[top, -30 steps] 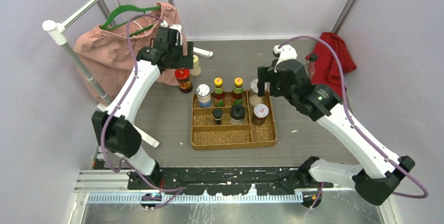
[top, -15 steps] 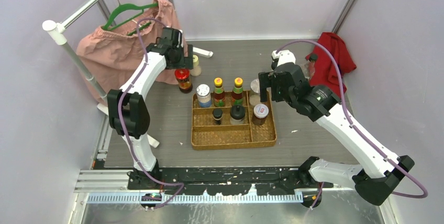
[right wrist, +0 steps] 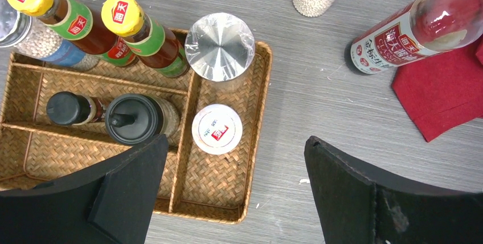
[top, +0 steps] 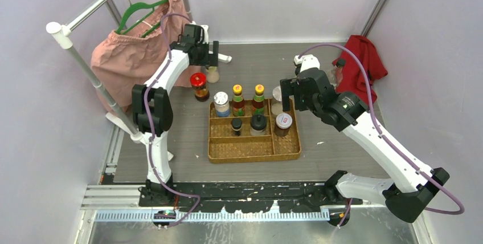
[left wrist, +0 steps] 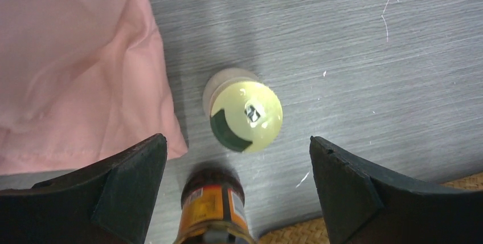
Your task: Organize the condiment bottles
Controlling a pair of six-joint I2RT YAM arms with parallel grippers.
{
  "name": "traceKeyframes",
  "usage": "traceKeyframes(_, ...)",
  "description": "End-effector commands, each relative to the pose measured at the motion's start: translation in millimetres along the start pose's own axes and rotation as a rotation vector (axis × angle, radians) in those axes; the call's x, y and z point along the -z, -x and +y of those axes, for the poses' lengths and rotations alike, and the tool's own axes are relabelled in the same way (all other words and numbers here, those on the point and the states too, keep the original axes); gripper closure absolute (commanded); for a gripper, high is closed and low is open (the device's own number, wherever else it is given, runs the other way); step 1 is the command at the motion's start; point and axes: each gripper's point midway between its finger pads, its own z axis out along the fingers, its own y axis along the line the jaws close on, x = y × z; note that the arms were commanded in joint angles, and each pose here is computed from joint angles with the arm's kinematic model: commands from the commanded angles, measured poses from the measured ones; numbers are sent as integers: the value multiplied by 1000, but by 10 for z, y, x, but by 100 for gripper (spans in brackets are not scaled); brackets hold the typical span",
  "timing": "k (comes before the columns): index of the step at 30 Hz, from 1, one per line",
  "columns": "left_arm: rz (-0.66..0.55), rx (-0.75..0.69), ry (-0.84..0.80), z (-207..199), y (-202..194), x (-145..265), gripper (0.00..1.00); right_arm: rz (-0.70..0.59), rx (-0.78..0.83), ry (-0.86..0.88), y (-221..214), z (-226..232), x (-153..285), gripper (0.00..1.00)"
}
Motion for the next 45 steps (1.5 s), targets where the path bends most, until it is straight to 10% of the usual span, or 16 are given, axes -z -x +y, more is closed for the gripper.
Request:
traceKeyframes(1, -84, -36, -63, -109, 290, -91, 4, -9, 12, 2, 30, 15, -15, 4)
traceKeyframes(16, -46, -31, -74, -111, 161, -333, 33, 19, 28, 0, -79, 20, -82, 4)
traceKeyframes(45, -54, -97, -13, -153, 137, -242, 42, 32, 18, 7, -229, 15, -118, 5)
